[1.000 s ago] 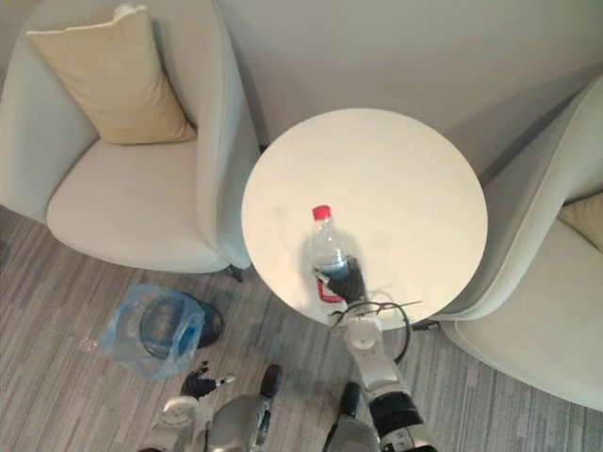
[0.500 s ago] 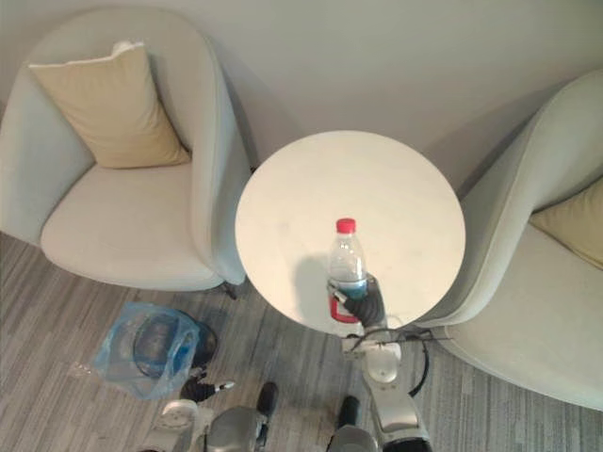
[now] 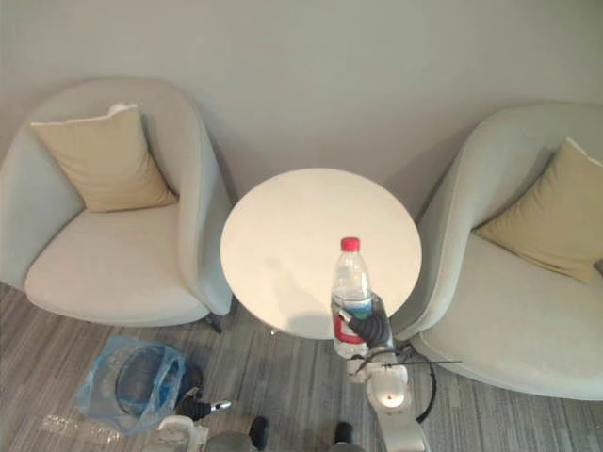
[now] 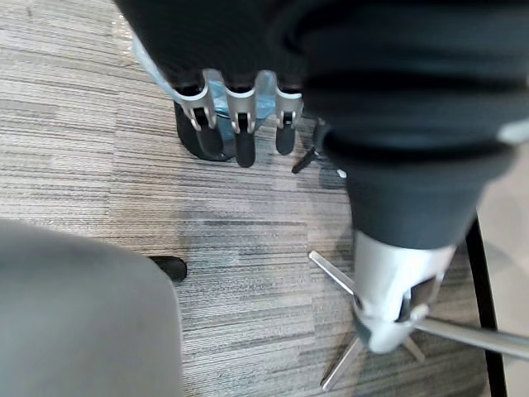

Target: Gather rubbish on tea table into small bin, then transfer packed bag to large trash can.

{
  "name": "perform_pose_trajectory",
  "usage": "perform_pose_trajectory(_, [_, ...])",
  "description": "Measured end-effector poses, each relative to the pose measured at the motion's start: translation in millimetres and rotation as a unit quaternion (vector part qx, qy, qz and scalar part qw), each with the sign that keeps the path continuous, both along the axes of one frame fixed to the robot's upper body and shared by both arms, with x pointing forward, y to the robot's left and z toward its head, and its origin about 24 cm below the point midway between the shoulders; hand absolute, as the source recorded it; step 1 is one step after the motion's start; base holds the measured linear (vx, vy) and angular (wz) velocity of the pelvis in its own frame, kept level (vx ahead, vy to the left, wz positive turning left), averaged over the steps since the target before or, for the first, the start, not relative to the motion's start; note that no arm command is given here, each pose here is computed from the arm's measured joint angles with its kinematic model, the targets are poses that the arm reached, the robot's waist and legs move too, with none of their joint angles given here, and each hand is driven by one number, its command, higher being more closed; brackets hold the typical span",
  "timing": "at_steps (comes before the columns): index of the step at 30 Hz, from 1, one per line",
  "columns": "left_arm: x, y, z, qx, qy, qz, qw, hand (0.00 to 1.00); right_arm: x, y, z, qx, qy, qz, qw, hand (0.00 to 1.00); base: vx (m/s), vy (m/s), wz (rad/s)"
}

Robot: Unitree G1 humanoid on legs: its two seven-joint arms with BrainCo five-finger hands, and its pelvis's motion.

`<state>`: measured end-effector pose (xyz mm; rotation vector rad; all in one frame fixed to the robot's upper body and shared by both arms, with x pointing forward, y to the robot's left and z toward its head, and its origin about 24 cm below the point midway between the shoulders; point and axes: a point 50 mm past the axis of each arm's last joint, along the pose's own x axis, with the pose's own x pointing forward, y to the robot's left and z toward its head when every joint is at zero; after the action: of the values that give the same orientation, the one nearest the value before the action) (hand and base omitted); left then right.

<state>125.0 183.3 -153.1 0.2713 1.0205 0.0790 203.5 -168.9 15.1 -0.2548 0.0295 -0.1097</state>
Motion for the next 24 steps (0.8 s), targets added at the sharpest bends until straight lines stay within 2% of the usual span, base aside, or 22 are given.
perform_pose_trajectory(7, [6.2,-15.0,2.0,-0.021,-0.016,0.013,1.000,0.00,6.1,9.3,39.8,0.001,-0.089,0.017,0.996,1.00,-0.05,-0.013,0.40])
perform_pose_trajectory(12, [15.4,-20.2,6.7,-0.017,-0.033,-0.006,0.999,0.00,19.4,22.0,63.0,0.019,-0.150,0.014,0.988,1.00,-0.13,0.018,0.52])
perform_pose_trajectory(18, [9.9,-45.1,0.9,-0.030,-0.004,-0.075,0.997,0.00,19.0,-1.8,54.8,0.002,-0.137,-0.065,0.988,1.00,-0.09,0.101,0.60])
perform_pose_trajectory(24, [8.0,-33.1,0.5,-0.014,-0.002,-0.073,0.997,0.00,19.3,15.9,35.3,0.004,-0.090,-0.040,0.995,1.00,-0.13,0.105,-0.14])
